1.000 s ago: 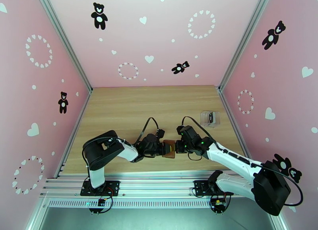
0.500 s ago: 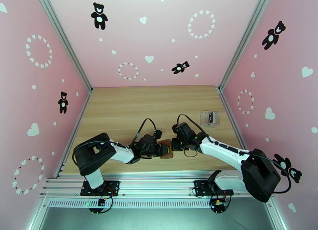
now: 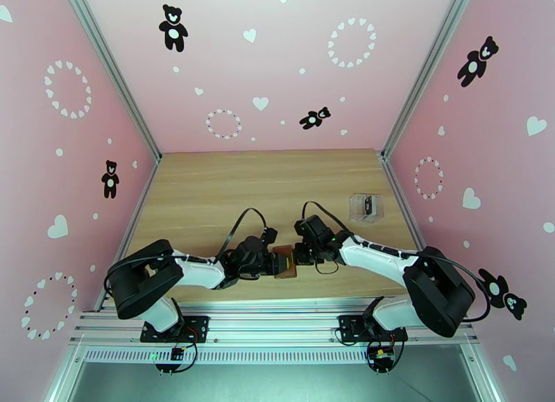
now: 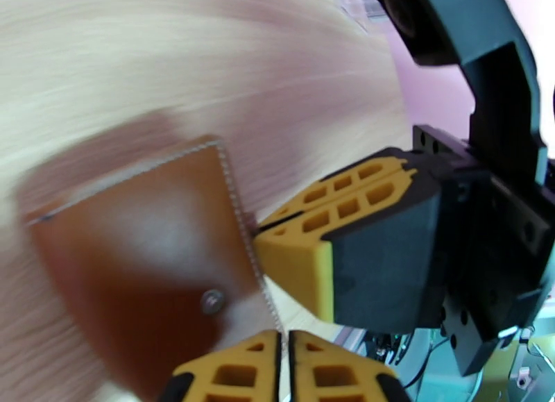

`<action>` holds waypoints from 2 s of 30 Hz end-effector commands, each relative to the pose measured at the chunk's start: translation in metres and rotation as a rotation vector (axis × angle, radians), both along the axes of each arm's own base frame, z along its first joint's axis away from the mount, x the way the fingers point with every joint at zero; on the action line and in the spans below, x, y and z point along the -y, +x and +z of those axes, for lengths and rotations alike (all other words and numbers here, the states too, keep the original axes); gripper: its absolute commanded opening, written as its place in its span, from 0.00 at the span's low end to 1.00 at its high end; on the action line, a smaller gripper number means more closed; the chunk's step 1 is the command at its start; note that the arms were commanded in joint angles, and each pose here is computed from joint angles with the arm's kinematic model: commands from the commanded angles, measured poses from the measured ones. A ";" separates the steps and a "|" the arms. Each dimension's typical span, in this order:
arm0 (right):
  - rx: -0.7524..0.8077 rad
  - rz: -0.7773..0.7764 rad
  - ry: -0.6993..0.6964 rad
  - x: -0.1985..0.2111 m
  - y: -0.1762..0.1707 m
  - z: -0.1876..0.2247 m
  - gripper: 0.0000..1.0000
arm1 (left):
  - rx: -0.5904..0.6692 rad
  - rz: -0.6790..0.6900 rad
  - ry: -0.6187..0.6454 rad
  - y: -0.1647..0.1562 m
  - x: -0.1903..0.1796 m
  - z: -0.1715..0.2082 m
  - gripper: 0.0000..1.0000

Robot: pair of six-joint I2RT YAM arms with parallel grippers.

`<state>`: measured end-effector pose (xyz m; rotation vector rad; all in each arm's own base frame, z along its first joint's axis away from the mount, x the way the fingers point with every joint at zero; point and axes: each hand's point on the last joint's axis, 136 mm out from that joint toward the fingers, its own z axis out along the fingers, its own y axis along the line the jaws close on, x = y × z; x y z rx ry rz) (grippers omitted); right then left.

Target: Put the credit cards into the card holder

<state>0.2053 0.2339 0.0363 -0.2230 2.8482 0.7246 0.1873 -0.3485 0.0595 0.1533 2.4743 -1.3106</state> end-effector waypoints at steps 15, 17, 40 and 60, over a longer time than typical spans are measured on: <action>0.046 0.041 -0.008 -0.001 0.001 0.018 0.00 | -0.102 0.083 0.332 -0.002 -0.038 -0.072 0.00; 0.063 0.042 -0.005 0.000 0.002 0.027 0.00 | -0.104 0.091 0.352 -0.002 -0.042 -0.074 0.00; -0.020 0.173 0.083 -0.042 -0.002 0.021 0.00 | -0.090 0.091 0.350 -0.003 -0.045 -0.069 0.00; -0.012 0.132 -0.066 -0.020 0.005 0.003 0.00 | -0.088 0.083 0.330 -0.005 -0.043 -0.065 0.00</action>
